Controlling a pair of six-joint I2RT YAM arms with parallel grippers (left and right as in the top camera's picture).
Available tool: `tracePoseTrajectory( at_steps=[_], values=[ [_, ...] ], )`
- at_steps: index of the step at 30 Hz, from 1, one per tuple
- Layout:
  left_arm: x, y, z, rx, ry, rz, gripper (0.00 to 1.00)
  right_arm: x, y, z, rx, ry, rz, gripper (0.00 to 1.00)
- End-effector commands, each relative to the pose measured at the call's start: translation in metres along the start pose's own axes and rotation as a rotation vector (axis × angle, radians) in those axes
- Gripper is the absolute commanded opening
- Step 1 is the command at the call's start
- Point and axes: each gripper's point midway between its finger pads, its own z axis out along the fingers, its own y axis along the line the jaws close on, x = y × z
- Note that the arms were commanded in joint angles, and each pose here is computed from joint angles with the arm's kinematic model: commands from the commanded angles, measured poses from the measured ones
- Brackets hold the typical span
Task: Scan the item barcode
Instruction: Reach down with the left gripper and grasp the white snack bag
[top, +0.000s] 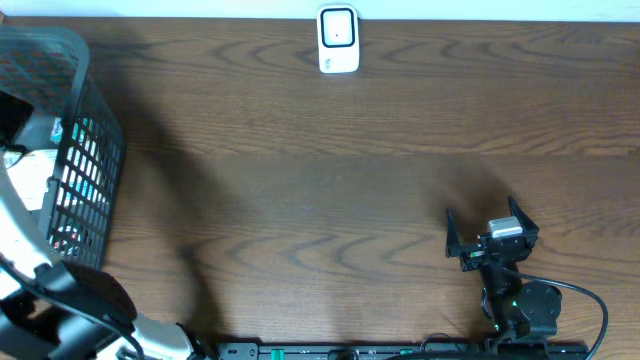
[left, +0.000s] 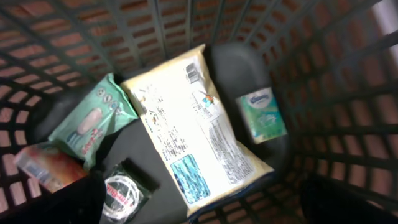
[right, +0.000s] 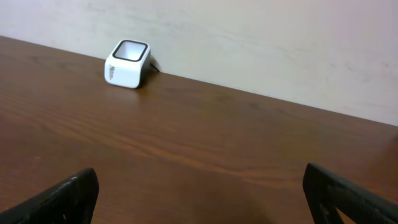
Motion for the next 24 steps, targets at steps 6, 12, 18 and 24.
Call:
tracePoseTrajectory(
  at_steps=[6,12,18,24],
  values=[
    [0.031,0.002,0.076,-0.089,0.15,0.018,0.97,0.0,0.002,0.0,-0.008,-0.002,-0.004,0.99],
    [0.057,0.003,0.131,-0.14,0.244,0.036,0.98,0.0,0.002,0.0,-0.008,-0.002,-0.004,0.99],
    [0.053,-0.008,0.168,-0.107,0.207,0.101,0.98,0.0,0.002,0.0,-0.008,-0.002,-0.004,0.99],
    [0.052,-0.009,0.171,-0.104,0.202,0.111,0.83,0.0,0.002,0.0,-0.008,-0.002,-0.004,0.99]
  ],
)
